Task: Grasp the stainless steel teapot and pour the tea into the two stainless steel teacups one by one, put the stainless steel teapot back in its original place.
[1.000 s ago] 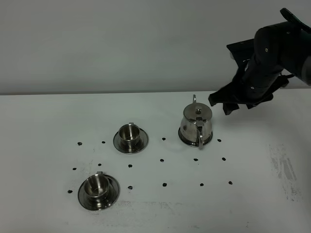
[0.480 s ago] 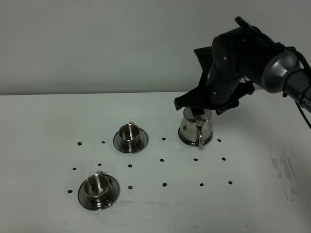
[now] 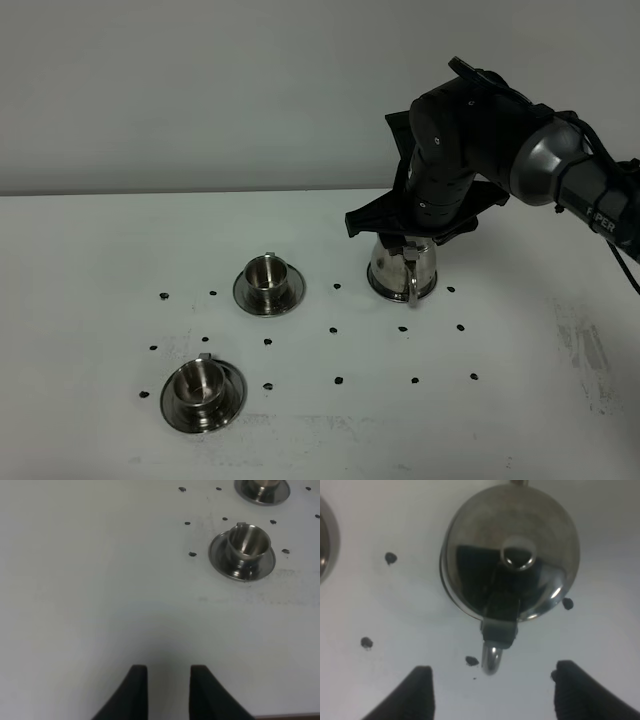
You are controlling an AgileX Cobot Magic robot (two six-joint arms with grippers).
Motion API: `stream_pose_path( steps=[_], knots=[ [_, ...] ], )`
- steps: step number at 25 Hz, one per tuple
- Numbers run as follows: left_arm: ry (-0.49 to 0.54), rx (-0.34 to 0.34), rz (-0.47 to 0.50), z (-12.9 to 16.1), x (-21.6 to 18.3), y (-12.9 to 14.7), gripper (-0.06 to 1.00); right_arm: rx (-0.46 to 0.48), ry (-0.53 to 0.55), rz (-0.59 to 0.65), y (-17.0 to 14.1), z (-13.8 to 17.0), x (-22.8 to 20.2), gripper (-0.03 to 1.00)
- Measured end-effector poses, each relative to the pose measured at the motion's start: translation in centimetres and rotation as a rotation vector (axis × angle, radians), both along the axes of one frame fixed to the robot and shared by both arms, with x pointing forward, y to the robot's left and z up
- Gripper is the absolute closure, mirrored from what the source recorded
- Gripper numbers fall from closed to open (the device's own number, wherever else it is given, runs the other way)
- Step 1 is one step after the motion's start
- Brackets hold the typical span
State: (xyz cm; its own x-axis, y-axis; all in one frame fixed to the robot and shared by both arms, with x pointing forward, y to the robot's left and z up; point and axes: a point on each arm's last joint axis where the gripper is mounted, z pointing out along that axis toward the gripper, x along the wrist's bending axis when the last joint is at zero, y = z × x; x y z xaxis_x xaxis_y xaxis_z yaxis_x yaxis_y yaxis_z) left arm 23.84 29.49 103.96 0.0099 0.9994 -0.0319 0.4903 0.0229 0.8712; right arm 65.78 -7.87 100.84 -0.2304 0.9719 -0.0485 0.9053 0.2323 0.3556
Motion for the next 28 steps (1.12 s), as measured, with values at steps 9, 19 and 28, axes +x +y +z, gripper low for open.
stream_pose_path(
  steps=[9,19,28],
  knots=[
    [0.0,0.0,0.0,0.0,0.0,0.0,0.7,-0.032,0.017,-0.007,0.3,-2.2,0.5,0.45],
    [0.0,0.0,0.0,0.0,0.0,0.0,0.7,-0.017,-0.018,-0.022,0.5,-2.3,0.9,0.45],
    [0.0,0.0,0.0,0.0,0.0,0.0,0.7,-0.016,-0.017,-0.018,0.7,-3.7,1.3,0.45]
  ],
)
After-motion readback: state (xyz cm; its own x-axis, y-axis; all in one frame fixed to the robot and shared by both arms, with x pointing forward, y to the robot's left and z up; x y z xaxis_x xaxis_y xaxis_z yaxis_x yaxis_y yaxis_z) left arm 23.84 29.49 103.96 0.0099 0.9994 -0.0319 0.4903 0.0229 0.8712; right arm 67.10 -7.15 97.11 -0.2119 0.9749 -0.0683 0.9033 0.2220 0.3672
